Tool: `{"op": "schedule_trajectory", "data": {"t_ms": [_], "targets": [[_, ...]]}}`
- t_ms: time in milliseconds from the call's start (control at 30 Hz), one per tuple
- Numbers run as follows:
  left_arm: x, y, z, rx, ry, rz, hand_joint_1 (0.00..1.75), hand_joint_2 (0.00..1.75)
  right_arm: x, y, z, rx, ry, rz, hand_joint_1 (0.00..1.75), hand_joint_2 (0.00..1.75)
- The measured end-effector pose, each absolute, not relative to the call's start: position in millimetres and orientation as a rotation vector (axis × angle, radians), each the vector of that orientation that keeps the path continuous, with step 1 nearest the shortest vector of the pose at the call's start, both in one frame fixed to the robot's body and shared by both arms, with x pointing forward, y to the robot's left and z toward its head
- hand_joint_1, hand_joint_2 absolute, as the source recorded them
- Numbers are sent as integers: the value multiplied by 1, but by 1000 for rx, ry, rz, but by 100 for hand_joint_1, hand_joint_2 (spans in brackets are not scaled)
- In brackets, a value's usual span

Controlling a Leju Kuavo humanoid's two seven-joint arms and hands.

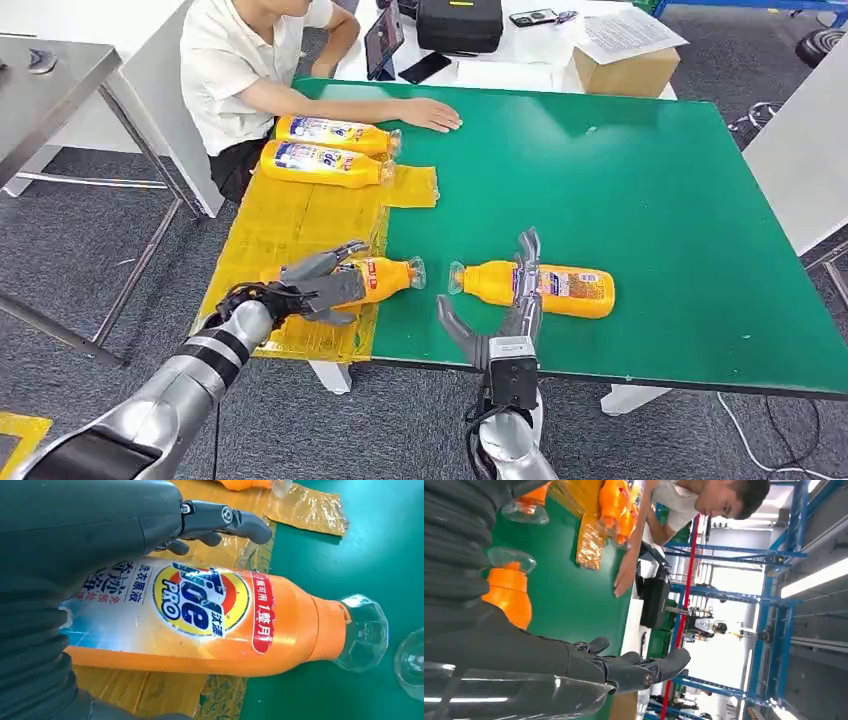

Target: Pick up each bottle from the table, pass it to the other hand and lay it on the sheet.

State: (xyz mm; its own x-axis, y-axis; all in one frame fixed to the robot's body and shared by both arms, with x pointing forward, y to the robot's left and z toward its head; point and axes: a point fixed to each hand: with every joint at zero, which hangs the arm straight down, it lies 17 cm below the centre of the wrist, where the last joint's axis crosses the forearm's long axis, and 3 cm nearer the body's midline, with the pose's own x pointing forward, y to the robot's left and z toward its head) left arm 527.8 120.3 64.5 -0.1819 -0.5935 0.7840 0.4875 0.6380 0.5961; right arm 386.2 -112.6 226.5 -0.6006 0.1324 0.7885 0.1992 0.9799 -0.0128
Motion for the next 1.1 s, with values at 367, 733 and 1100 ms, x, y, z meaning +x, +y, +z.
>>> {"op": "schedule_trajectory", "data": {"t_ms": [367,733,1100], "targets": [[516,133,139,408,-1833,-667,0,175,379,-109,223,-287,-2246,-16,0,175],[452,128,202,459,-2076,-421,0,175,358,-102,217,-543,-2348,356,0,175],[416,140,192,121,-1977,-138,0,175,381,-218,144,-1090,-1996,826,0,175]]}}
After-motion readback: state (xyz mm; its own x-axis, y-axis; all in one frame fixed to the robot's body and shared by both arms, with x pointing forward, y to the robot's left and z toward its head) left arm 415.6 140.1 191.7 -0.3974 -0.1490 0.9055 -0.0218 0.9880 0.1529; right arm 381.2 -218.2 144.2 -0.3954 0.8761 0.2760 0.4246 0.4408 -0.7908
